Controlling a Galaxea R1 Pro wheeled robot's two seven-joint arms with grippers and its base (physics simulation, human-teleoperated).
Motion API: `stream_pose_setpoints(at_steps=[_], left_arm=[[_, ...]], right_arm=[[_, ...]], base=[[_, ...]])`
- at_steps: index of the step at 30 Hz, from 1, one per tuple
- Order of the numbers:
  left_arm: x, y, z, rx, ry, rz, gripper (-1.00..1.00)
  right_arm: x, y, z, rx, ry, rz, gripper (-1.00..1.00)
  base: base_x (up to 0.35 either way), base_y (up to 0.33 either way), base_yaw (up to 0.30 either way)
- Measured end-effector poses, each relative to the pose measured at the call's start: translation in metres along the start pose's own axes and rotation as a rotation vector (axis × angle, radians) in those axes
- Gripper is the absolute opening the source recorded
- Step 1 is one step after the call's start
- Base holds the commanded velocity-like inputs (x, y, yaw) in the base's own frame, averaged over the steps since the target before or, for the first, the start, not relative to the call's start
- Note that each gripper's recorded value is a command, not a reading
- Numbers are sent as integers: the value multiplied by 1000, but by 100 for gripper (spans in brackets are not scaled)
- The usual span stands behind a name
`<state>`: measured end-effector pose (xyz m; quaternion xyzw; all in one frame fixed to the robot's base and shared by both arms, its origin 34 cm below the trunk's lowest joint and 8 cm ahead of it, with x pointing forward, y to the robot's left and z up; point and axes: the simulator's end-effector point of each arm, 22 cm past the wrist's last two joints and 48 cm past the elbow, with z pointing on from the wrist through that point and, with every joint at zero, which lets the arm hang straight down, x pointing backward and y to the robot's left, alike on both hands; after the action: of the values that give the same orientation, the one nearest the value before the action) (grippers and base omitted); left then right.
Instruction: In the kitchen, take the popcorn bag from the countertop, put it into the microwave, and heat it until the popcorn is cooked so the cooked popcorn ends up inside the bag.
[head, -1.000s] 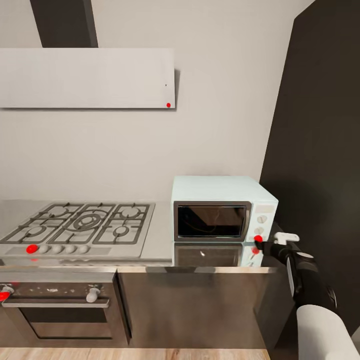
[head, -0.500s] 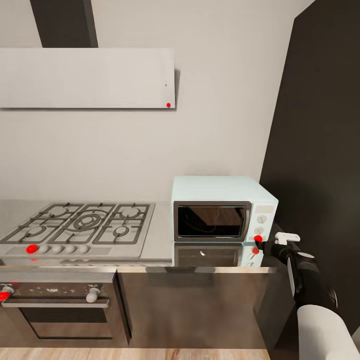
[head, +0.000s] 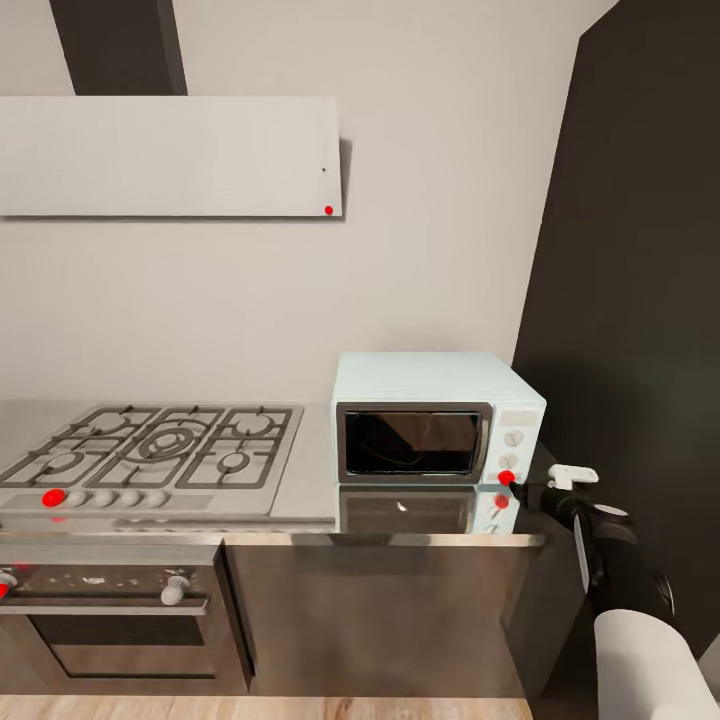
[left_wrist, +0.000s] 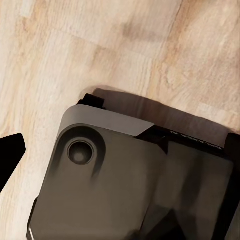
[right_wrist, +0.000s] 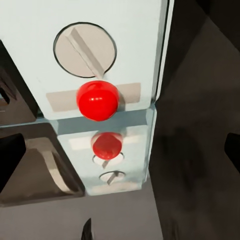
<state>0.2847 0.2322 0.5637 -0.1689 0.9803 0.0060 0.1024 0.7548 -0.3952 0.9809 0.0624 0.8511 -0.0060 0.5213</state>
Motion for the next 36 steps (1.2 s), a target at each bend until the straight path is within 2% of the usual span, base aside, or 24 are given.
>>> stream_pose_setpoints(at_steps=[5, 11, 23, 24, 36], left_arm=[[0, 0, 0, 0, 0, 0, 100], [0, 0, 0, -1, 0, -4, 100], [0, 0, 0, 0, 0, -1, 100], [0, 0, 0, 0, 0, -1, 100], [0, 0, 0, 0, 0, -3, 100]], right_arm=[[1, 4, 1, -7, 2, 4, 100], [12, 13, 3, -53, 29, 0, 100], [9, 12, 3, -53, 24, -10, 100], [9, 12, 3, -53, 24, -10, -100], [10, 10, 2, -45, 31, -34, -100]], base=[[0, 0, 0], [0, 0, 0], [0, 0, 0], [0, 0, 0], [0, 0, 0]])
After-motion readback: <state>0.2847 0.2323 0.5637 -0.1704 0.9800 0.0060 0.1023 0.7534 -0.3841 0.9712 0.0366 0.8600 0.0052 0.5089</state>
